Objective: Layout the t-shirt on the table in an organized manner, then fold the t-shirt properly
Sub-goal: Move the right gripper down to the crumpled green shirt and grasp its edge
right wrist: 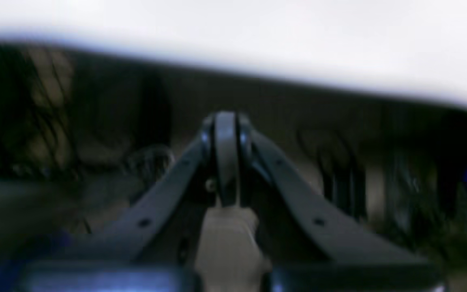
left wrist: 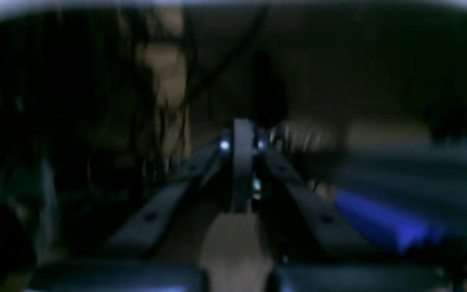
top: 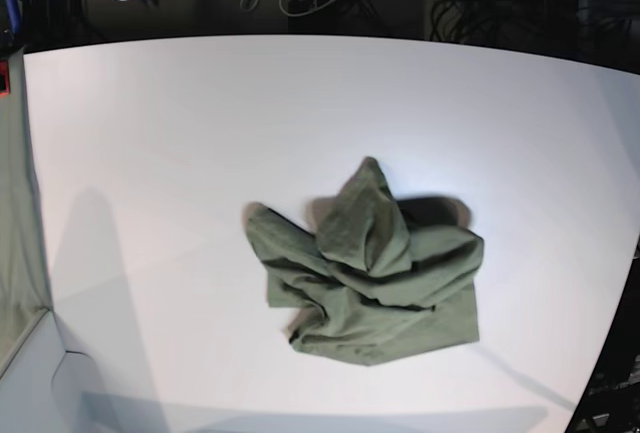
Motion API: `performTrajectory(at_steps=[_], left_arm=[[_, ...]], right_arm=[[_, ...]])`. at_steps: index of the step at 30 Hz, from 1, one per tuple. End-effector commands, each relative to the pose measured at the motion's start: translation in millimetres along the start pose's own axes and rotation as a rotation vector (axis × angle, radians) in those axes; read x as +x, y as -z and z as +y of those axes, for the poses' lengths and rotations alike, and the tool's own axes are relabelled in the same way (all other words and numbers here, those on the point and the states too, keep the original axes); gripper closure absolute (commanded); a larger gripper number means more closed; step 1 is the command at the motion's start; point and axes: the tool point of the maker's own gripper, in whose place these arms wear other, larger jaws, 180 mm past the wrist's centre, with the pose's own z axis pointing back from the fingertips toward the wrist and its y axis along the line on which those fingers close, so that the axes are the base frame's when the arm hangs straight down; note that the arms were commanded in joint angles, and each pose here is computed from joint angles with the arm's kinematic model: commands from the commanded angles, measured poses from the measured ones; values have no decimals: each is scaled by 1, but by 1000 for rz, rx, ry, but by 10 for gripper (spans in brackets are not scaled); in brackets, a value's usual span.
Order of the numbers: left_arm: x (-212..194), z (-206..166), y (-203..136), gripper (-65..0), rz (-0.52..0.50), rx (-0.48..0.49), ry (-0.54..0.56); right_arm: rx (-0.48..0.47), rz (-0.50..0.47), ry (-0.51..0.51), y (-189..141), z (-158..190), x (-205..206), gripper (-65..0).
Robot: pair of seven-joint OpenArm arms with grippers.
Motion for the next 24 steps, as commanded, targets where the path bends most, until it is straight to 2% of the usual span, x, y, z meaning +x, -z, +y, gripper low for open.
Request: performTrajectory(at_steps=[1,4,10,16,19,22,24], left_arm=[[14,3,-5,-1,-41,13,4],[47,3,-7,-1,-129,25,-6],[101,-2,7,-4,-293,39,-44],[131,-13,22,-5,-388,18,-78],[149,-18,28,-40,-439,2,-81],[164,-18,32,-194,-479,-3,-77],[173,-18,35,-253,-505,-4,-74]], right_arm=[[1,-46,-4,-4,-1,14,0],[0,-155,4,0,1,58,0],[0,-207,55,16,11,91,0],[70,-243,76,35,37,118,-1],[122,-233,82,43,56,128,-85],[174,-219,71,52,73,138,-206],[186,-229,66,57,78,149,-271]])
